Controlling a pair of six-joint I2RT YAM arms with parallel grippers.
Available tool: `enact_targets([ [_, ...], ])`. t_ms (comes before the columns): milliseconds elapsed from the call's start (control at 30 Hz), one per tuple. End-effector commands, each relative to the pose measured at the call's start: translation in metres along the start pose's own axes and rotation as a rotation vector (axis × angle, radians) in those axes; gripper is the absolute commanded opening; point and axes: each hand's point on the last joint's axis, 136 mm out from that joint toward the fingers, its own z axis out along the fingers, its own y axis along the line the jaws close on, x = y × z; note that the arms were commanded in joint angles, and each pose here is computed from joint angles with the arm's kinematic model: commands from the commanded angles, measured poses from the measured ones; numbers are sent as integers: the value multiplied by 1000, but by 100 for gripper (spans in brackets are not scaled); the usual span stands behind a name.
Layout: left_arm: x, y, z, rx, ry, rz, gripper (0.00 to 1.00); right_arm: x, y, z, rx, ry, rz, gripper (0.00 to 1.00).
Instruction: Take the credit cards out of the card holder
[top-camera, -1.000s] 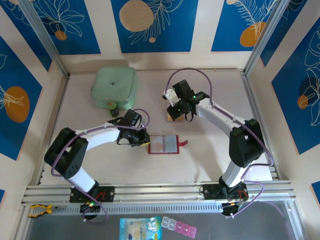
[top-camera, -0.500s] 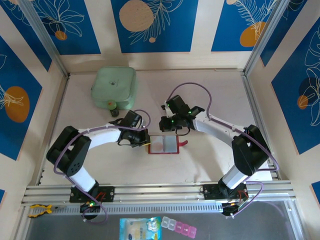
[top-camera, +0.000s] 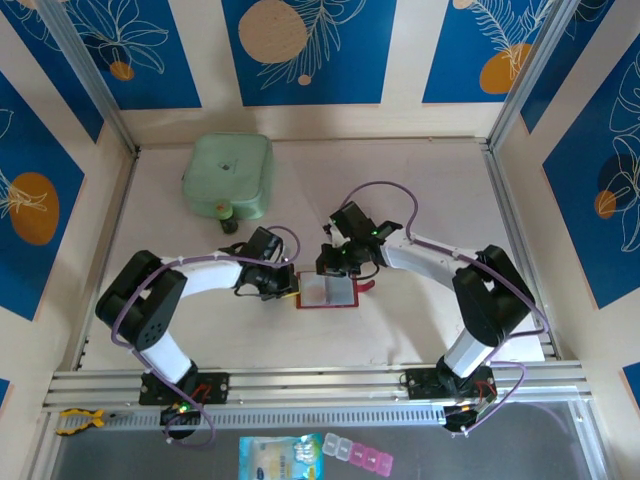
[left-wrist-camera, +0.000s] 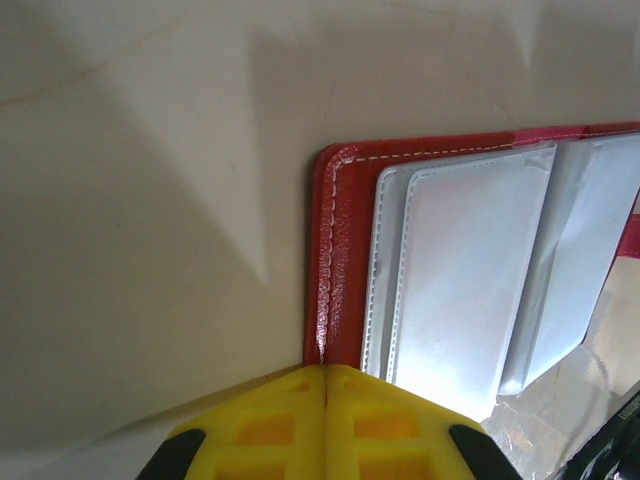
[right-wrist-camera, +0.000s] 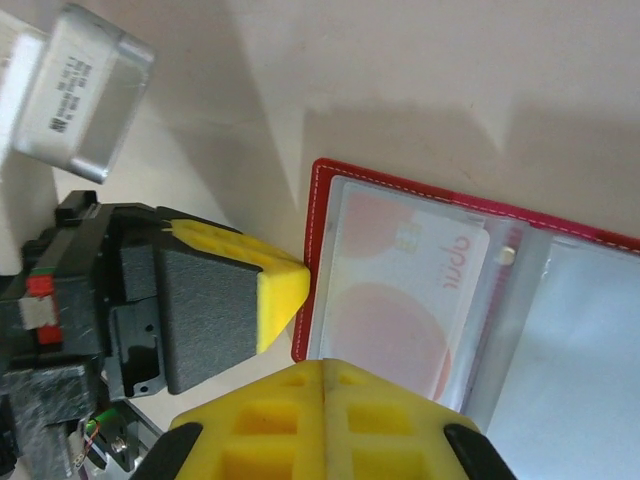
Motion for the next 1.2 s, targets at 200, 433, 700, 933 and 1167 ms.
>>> enact_targets([
  [200,8,10,5,-12,28,-23,5,20,5,26,-59,126,72,18],
  [433,9,11,4,-13,29,-24,5,26,2,37,-36,173,96,26],
  [700,10,11,5,-14,34,-25,5,28,-4,45,-4,198,114,26],
  [933,10,12,5,-19,37,-21,5,29,-18,48,55,216,141,26],
  [1167,10,13,5,-23,41,-18,5,31,-30,43,91,216,150,26],
])
